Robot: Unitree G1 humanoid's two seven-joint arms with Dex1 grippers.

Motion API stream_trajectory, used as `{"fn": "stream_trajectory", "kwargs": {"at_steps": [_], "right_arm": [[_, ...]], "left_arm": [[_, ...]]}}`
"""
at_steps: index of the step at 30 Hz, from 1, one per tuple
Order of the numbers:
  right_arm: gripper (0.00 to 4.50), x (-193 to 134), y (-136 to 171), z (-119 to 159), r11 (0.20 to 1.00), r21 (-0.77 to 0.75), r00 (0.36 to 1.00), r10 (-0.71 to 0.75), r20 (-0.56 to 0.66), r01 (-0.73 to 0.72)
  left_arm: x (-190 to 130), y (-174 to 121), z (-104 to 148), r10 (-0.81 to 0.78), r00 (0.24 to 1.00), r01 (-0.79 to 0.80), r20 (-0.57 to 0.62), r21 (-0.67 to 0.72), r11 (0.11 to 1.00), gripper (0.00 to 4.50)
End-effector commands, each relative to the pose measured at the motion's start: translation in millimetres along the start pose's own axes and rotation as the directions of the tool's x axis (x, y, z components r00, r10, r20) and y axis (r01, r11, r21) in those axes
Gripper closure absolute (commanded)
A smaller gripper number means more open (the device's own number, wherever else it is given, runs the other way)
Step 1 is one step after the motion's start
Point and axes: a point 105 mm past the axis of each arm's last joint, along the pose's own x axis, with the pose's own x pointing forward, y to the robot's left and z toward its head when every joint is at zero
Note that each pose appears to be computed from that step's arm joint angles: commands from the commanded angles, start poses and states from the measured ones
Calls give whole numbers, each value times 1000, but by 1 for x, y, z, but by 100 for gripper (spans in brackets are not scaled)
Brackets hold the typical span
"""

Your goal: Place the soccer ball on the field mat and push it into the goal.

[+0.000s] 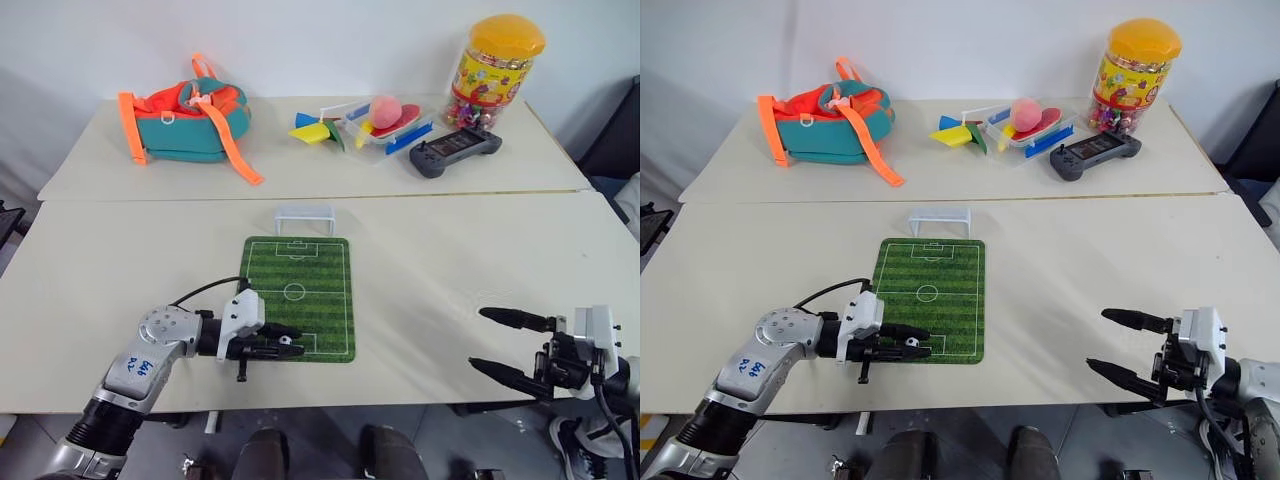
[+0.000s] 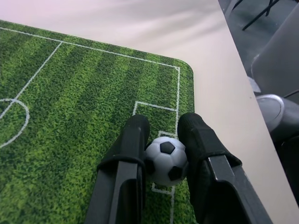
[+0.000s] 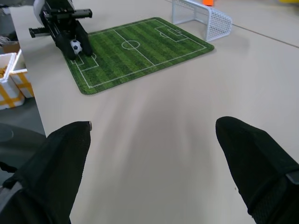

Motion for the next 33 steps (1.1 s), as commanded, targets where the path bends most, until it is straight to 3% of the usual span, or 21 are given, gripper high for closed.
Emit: {"fn": "stream_trajectory", "kwargs": {"at_steps": [1,9,20,25,28,31,33], "right_arm": [[0,-2,-2,8,999,-41,1000,-21,19,22],[0,-2,-8,8,998,-53,999,-38,8,38],[0,-2,-13,7,997,-57,999,-46,3,46],[0,-4,-9,12,999,-47,999,-5,36,6],[0,-6,-5,14,999,-41,998,26,54,-24],[0,-6,-1,12,999,-27,998,39,53,-38],[0,-4,4,10,999,-17,997,49,58,-48]], "left_arm": [[0,1,-2,1,1000,-1,-6,28,1000,364],[3,1,-6,0,1000,0,-14,36,999,364],[4,8,4,39,999,-41,30,86,995,30],[-7,13,20,65,997,-69,29,139,988,30],[-16,17,37,92,991,-106,95,161,981,30],[-26,15,54,92,982,-122,165,186,975,89],[-27,5,52,51,987,-77,149,173,982,156]]}}
